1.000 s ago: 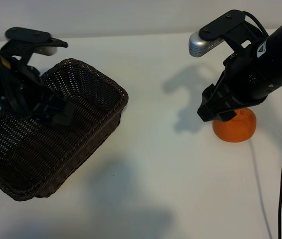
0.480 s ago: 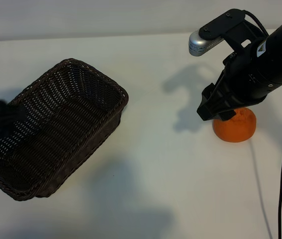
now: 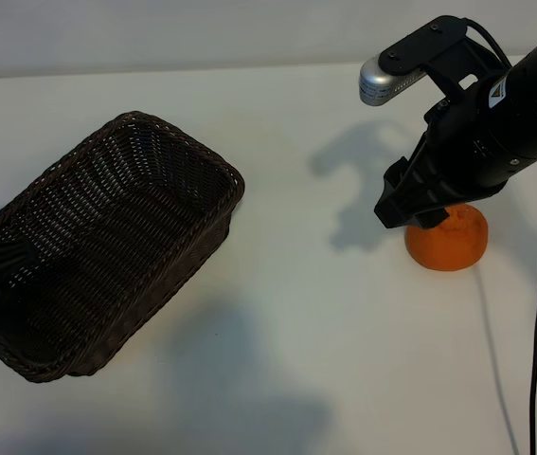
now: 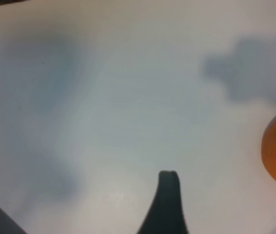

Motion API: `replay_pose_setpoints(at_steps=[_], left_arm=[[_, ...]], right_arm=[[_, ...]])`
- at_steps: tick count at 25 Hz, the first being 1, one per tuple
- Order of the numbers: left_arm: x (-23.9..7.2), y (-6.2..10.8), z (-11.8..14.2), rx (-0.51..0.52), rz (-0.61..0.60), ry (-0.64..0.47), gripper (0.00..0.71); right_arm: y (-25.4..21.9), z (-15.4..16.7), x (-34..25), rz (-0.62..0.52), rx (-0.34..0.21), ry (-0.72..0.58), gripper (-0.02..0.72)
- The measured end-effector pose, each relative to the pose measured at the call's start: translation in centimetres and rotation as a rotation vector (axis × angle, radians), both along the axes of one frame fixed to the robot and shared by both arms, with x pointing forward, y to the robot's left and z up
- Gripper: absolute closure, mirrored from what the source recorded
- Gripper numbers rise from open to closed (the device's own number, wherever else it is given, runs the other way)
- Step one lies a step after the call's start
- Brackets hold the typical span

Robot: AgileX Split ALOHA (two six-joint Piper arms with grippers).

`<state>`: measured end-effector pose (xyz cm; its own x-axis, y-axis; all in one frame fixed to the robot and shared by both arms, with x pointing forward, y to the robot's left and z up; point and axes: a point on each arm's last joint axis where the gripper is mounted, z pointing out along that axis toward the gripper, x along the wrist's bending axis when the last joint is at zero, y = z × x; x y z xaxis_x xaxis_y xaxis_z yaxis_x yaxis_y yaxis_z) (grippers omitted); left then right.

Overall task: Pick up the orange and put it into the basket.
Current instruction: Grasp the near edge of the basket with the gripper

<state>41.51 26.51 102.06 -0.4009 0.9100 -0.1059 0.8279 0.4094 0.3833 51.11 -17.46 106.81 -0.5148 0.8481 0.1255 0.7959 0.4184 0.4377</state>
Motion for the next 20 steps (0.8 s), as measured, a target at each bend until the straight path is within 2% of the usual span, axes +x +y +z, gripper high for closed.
replay_pose_setpoints(at_steps=[8, 20], left_arm=[[-1.0, 0.1, -2.7, -0.046, 0.079, 0.017, 0.12], [-2.1, 0.3, -2.3, -0.053, 0.062, 0.042, 0.12]], right_arm=[[0.0, 0.0, 0.0, 0.001, 0.0, -0.003, 0.109], [0.0, 0.0, 0.0, 0.001, 0.0, -0.003, 0.109]])
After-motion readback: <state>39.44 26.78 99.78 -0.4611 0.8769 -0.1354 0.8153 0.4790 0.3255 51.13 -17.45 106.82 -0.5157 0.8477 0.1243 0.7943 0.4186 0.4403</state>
